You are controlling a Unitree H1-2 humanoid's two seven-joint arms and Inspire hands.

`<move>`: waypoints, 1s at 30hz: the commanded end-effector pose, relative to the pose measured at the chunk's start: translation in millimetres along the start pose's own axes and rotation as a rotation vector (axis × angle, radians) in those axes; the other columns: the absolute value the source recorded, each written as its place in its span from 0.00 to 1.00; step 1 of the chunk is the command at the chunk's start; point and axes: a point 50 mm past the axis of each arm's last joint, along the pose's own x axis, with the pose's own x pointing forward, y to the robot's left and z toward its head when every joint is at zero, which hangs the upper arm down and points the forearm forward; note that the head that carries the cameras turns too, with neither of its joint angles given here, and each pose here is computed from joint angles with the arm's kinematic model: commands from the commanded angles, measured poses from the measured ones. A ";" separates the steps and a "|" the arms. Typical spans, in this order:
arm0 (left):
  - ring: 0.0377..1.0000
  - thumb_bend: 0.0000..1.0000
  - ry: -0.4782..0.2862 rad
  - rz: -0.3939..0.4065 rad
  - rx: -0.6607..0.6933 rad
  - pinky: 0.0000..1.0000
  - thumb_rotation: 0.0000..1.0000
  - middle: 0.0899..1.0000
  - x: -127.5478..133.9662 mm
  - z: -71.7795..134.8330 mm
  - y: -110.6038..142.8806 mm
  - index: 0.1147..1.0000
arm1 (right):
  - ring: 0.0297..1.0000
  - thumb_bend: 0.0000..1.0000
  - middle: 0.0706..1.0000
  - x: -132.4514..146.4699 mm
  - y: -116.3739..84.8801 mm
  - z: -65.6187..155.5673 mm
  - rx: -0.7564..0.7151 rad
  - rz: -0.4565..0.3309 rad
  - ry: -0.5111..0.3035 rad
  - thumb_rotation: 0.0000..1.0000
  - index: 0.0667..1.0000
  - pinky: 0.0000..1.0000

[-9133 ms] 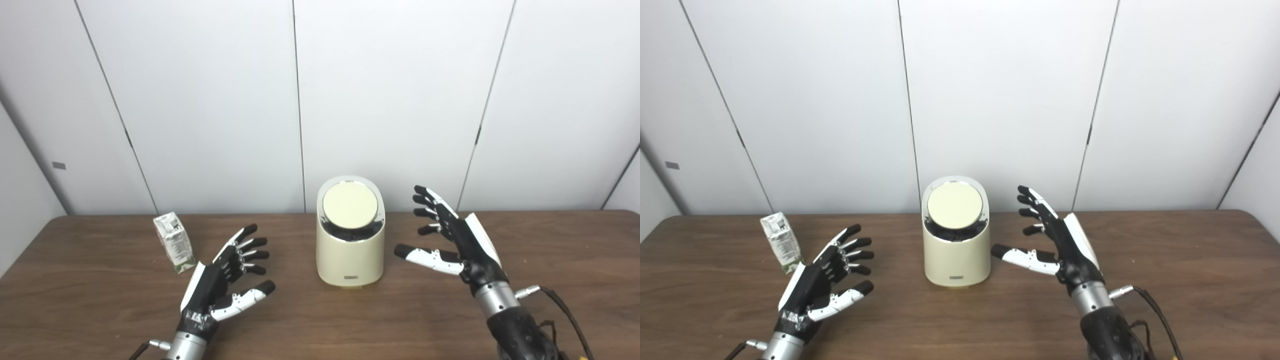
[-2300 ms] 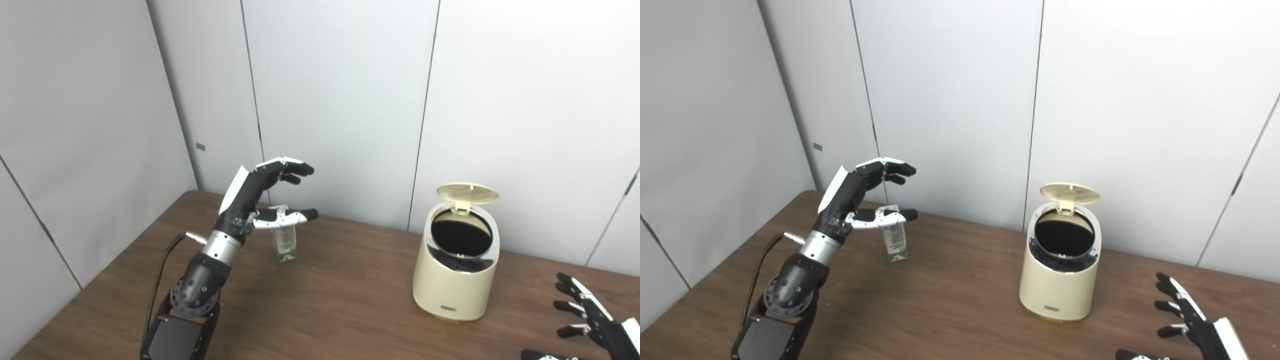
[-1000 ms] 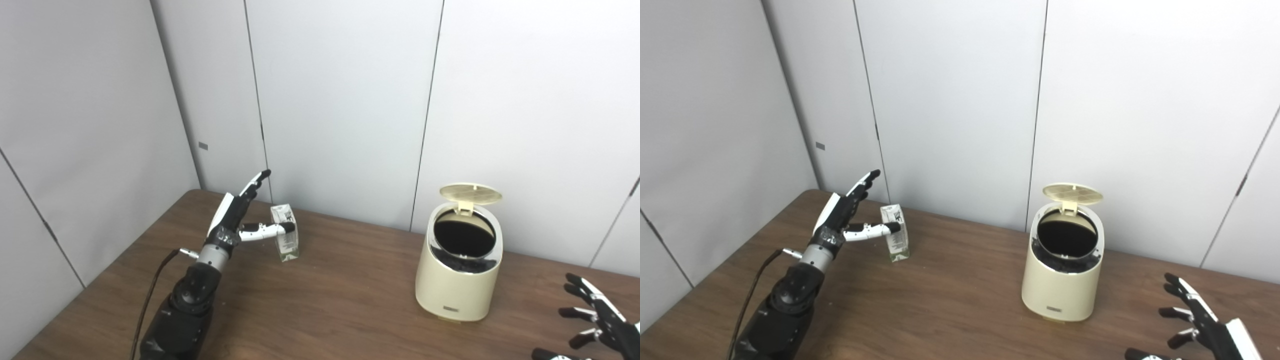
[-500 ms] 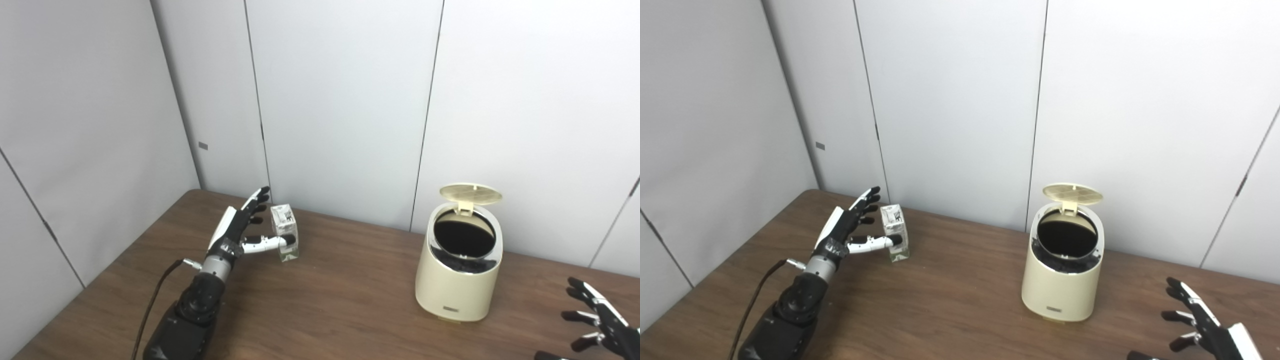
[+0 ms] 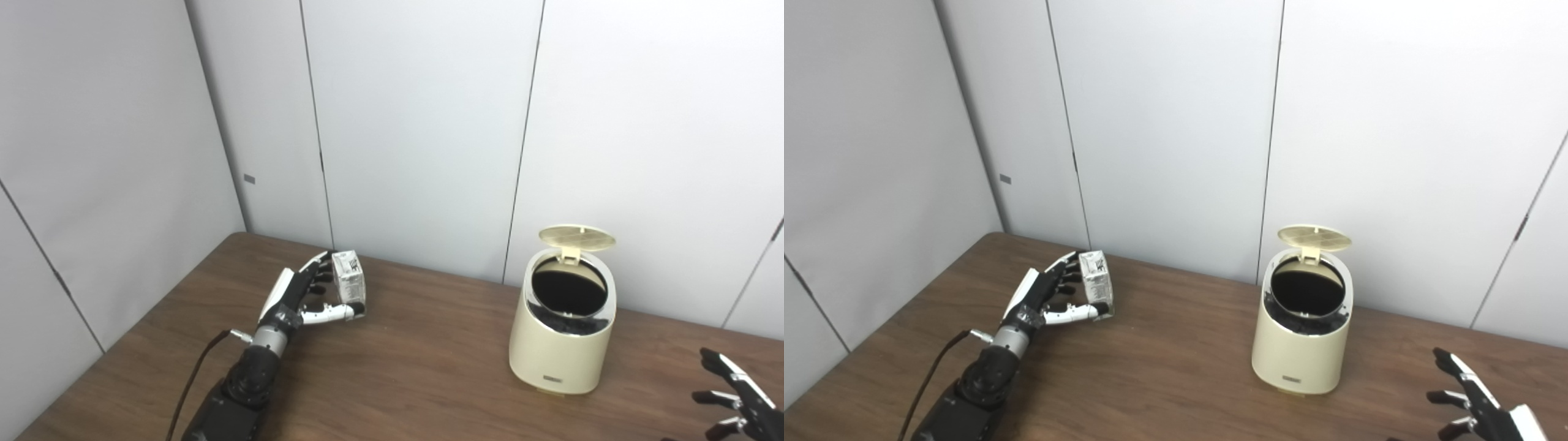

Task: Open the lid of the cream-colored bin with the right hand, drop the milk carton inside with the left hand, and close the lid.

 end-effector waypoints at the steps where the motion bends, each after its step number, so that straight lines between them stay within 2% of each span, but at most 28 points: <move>1: 0.79 0.88 -0.063 0.032 0.008 0.72 0.24 0.81 16.8 20.2 10.3 0.90 | 0.73 0.84 0.90 5.1 -12.2 16.5 -0.016 -0.033 -0.066 0.38 0.90 0.48; 5: 0.80 0.88 -0.055 0.020 -0.007 0.70 0.22 0.82 17.4 16.9 7.0 0.90 | 0.73 0.84 0.90 3.0 -12.8 17.7 -0.010 -0.039 -0.058 0.36 0.90 0.47; 10: 0.80 0.87 -0.037 0.012 -0.014 0.73 0.23 0.82 18.7 14.6 0.9 0.90 | 0.73 0.83 0.90 -1.4 -13.8 20.2 -0.008 -0.048 -0.036 0.33 0.89 0.49; 14: 0.77 0.86 -0.025 0.009 -0.045 0.67 0.19 0.80 21.0 15.8 -4.5 0.88 | 0.73 0.82 0.90 -4.3 -14.6 21.5 -0.008 -0.051 -0.034 0.29 0.89 0.49; 17: 0.66 0.85 -0.031 0.025 -0.058 0.59 0.16 0.69 23.0 17.3 -8.4 0.76 | 0.73 0.82 0.89 -6.0 -14.8 21.7 -0.010 -0.053 -0.025 0.29 0.89 0.50; 21: 0.49 0.80 -0.043 0.090 -0.054 0.44 0.10 0.51 25.6 21.8 -14.3 0.55 | 0.74 0.81 0.89 -6.7 -13.5 20.1 -0.004 -0.048 -0.025 0.30 0.89 0.53; 22: 0.46 0.66 -0.044 0.107 -0.058 0.41 0.08 0.48 26.2 22.5 -15.7 0.49 | 0.74 0.81 0.90 -6.7 -13.2 19.8 -0.005 -0.047 -0.026 0.31 0.89 0.53; 23: 0.44 0.59 -0.046 0.122 -0.063 0.39 0.07 0.46 26.7 23.2 -17.0 0.45 | 0.74 0.80 0.90 -6.7 -12.8 19.1 -0.006 -0.046 -0.028 0.31 0.89 0.52; 25: 0.40 0.54 -0.057 0.141 -0.067 0.35 0.01 0.42 27.3 23.7 -19.0 0.44 | 0.74 0.80 0.90 -6.7 -12.4 17.0 -0.008 -0.045 -0.031 0.32 0.89 0.52; 30: 0.36 0.52 -0.073 0.165 -0.071 0.32 0.00 0.41 28.2 24.9 -23.6 0.43 | 0.75 0.80 0.89 -7.0 -13.2 13.8 -0.013 -0.045 -0.032 0.34 0.89 0.53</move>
